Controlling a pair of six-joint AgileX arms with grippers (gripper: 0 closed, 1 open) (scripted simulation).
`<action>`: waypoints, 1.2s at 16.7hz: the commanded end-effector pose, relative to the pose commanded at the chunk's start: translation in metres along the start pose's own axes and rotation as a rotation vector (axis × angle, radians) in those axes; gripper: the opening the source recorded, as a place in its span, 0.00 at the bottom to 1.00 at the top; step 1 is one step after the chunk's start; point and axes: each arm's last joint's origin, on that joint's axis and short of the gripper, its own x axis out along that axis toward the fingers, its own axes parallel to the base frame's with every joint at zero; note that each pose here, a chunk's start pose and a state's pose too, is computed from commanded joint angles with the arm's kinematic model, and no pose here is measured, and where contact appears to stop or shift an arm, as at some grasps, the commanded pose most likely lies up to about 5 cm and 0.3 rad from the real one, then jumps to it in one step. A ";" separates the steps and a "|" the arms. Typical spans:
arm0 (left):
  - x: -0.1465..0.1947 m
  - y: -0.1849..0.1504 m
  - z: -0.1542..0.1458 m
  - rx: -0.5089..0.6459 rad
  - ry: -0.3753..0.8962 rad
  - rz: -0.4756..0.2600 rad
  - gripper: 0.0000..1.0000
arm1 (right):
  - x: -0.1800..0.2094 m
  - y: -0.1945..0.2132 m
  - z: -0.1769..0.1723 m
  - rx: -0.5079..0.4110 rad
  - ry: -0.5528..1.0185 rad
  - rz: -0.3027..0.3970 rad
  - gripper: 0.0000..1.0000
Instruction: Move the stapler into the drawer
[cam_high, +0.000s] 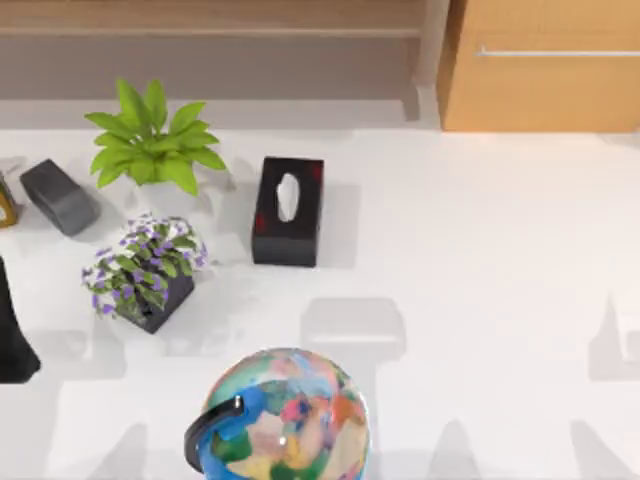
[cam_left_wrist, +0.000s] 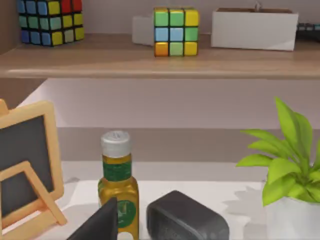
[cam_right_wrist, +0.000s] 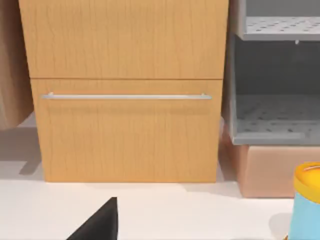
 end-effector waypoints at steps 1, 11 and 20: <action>0.000 0.000 0.000 0.000 0.000 0.000 1.00 | 0.000 0.000 0.000 0.000 0.000 0.000 1.00; 0.000 0.000 0.000 0.000 0.000 0.000 1.00 | 0.031 0.004 0.085 -0.414 -0.159 -0.011 1.00; 0.000 0.000 0.000 0.000 0.000 0.000 1.00 | 0.199 0.025 0.095 -1.119 -0.138 -0.072 1.00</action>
